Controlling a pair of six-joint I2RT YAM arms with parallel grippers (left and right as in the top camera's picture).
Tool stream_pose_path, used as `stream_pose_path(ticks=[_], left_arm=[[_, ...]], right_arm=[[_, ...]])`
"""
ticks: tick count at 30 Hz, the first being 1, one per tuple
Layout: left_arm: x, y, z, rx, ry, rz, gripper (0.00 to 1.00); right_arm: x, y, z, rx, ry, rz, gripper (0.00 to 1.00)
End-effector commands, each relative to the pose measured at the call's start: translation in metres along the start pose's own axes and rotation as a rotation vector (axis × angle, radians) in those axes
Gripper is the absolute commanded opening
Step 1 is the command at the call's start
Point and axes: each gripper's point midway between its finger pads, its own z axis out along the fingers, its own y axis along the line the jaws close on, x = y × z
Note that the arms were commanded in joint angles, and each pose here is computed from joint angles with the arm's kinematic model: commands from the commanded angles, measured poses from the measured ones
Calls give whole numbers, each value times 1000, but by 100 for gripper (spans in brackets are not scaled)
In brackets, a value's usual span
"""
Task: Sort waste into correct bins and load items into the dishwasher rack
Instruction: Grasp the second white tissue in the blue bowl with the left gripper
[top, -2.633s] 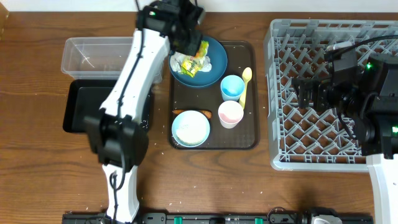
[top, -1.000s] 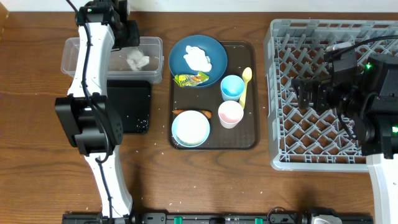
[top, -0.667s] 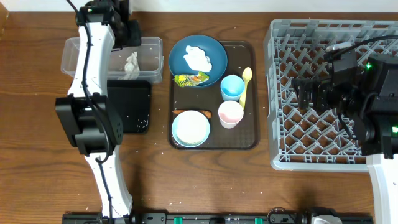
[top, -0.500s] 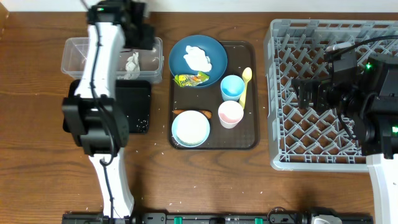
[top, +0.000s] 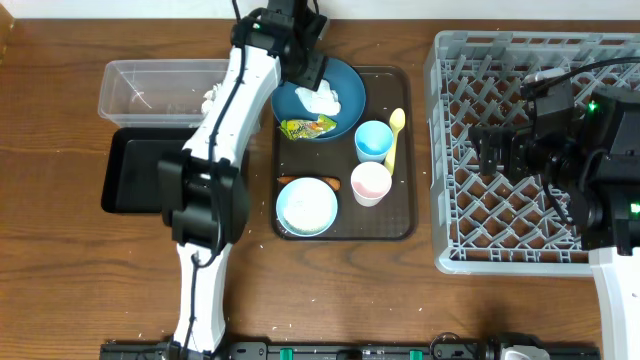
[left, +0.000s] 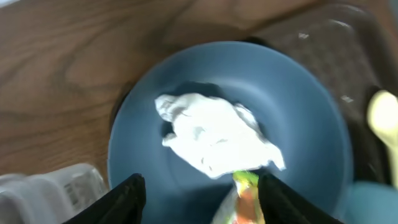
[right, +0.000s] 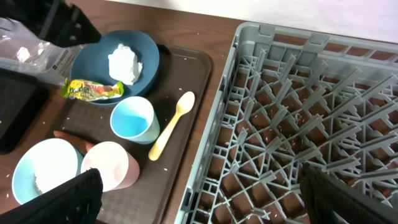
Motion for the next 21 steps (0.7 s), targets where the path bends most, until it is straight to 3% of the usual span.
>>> stream_pose_path(ticks=[1, 8, 21], left_arm=[[19, 14, 38, -49, 60, -124, 62], [26, -3, 71, -15, 76, -107, 71], [51, -10, 107, -10, 144, -98, 72]], right_arm=[[-5, -1, -3, 6, -11, 1, 99], [-3, 0, -3, 5, -5, 3, 99], [-3, 0, -3, 5, -3, 3, 99]])
